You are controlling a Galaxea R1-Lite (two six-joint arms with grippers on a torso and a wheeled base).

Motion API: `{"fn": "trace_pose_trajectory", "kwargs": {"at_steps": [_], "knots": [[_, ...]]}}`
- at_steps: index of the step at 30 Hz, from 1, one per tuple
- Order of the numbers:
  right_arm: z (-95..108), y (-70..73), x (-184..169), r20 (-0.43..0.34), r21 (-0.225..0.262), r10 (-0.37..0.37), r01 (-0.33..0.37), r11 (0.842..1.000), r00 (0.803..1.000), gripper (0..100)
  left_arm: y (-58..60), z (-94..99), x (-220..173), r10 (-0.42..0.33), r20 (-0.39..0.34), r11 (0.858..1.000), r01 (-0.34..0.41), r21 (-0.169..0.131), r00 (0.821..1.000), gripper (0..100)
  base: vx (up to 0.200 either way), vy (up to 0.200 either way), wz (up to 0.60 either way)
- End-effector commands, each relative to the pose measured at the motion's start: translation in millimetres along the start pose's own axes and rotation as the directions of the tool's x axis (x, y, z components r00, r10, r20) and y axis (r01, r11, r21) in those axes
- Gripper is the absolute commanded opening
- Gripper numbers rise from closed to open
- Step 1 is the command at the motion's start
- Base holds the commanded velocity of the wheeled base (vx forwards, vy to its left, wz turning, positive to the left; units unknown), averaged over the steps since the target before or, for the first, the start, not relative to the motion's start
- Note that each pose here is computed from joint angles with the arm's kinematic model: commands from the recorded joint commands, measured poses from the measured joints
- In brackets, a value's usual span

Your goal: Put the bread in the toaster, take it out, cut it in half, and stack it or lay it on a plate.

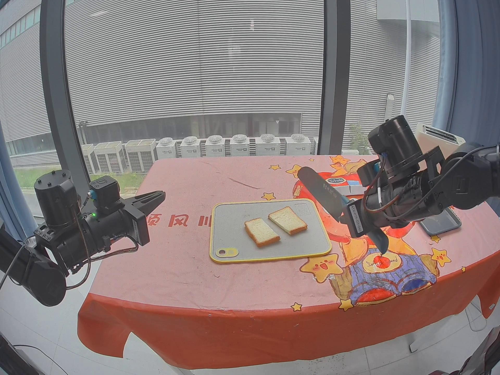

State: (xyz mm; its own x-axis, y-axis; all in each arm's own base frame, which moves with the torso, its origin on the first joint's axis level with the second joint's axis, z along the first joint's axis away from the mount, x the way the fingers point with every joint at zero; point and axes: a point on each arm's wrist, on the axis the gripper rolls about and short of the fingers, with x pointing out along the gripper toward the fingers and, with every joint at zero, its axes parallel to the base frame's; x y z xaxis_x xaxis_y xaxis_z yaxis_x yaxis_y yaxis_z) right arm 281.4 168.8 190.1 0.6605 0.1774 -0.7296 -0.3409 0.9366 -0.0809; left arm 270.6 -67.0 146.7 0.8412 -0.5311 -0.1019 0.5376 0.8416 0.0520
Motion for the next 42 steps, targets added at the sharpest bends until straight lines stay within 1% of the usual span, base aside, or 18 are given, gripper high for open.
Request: {"fn": "trace_pose_trajectory", "kwargs": {"at_steps": [1, 2, 5, 11, 14, 15, 16, 17, 20, 22, 27, 33, 38, 40, 42], "knots": [[2.1, -11.1, -6.2, 0.017, 0.026, -0.018, 0.018, 1.000, 1.000, 0, 0.9, -1.1, 0.7, 0.004, -0.004, 1.000, -0.004, 0.000, 1.000, 0, 0.000, 0.000, 0.00], [2.1, -11.1, -6.2, 0.017, 0.026, -0.018, 0.018, 1.000, 1.000, 0, 0.9, -1.1, 0.7, 0.004, -0.004, 1.000, -0.004, 0.000, 1.000, 0, 0.000, 0.000, 0.00], [1.7, -23.5, -4.3, 0.010, 0.053, -0.046, 0.045, 0.998, 0.999, 0, 0.4, -0.5, 0.1, 0.006, -0.001, 1.000, -0.006, 0.001, 1.000, 0, 0.000, 0.000, 0.00], [1.5, -37.7, -2.3, 0.001, 0.080, -0.076, 0.076, 0.994, 0.997, 0, 0.6, -0.5, -0.4, 0.009, -0.001, 1.000, -0.009, 0.003, 1.000, 0, 0.000, 0.000, 0.00], [1.1, -48.4, 0.5, -0.007, 0.099, -0.099, 0.099, 0.990, 0.995, 0, 0.6, -0.2, -0.7, 0.009, -0.001, 1.000, -0.009, 0.003, 1.000, 0, 0.000, 0.000, 0.00], [0.7, -54.7, 1.6, -0.013, 0.104, -0.111, 0.112, 0.988, 0.994, 0, 0.5, 0.7, -1.2, 0.009, 0.003, 1.000, -0.009, 0.006, 1.000, 0, 0.000, 0.000, 0.00], [0.6, -56.2, 1.7, -0.013, 0.105, -0.114, 0.115, 0.988, 0.993, 0, 0.5, 0.6, -1.2, 0.009, 0.002, 1.000, -0.009, 0.005, 1.000, 0, 0.000, 0.000, 0.00], [0.2, -63.5, 3.3, -0.019, 0.117, -0.129, 0.131, 0.985, 0.991, 0, 0.5, 0.6, -1.2, 0.009, 0.002, 1.000, -0.009, 0.005, 1.000, 0, 0.000, 0.000, 0.00], [0.0, -74.5, 4.0, -0.024, 0.136, -0.151, 0.153, 0.979, 0.988, 0, 1.3, 0.5, -1.5, 0.012, 0.002, 1.000, -0.012, 0.005, 1.000, 0, 0.000, 0.000, 0.00], [-0.4, -77.9, 4.7, -0.027, 0.144, -0.158, 0.161, 0.977, 0.987, 0, 1.3, 0.5, -1.5, 0.012, 0.002, 1.000, -0.012, 0.005, 1.000, 0, 0.000, 0.000, 0.00], [-1.9, -92.2, 9.0, -0.042, 0.172, -0.183, 0.188, 0.967, 0.982, 0, 1.3, -0.7, -1.1, 0.013, -0.003, 1.000, -0.013, 0.003, 1.000, 0, 0.000, 0.000, 0.00], [-1.9, -98.2, 18.4, -0.058, 0.185, -0.184, 0.192, 0.964, 0.981, 0, 1.3, -0.7, -1.1, 0.013, -0.003, 1.000, -0.013, 0.003, 1.000, 0, 0.000, 0.000, 0.00], [-2.8, -98.0, 19.3, -0.063, 0.186, -0.182, 0.191, 0.964, 0.981, 0, 1.4, 1.5, -2.5, 0.013, 0.006, 1.000, -0.013, 0.006, 1.000, 0, 0.000, 0.000, 0.00], [-1.1, -97.2, 17.1, -0.053, 0.187, -0.182, 0.188, 0.964, 0.982, 0, 0.2, 11.7, -9.5, 0.017, 0.042, 1.000, -0.018, 0.016, 0.999, 0, 0.000, 0.000, 0.00], [-0.3, -96.3, 15.2, -0.048, 0.185, -0.180, 0.186, 0.965, 0.982, 0, 0.1, 21.6, -18.3, 0.032, 0.074, 0.999, -0.033, 0.018, 0.997, 0, 0.000, 0.000, 0.00]]}}
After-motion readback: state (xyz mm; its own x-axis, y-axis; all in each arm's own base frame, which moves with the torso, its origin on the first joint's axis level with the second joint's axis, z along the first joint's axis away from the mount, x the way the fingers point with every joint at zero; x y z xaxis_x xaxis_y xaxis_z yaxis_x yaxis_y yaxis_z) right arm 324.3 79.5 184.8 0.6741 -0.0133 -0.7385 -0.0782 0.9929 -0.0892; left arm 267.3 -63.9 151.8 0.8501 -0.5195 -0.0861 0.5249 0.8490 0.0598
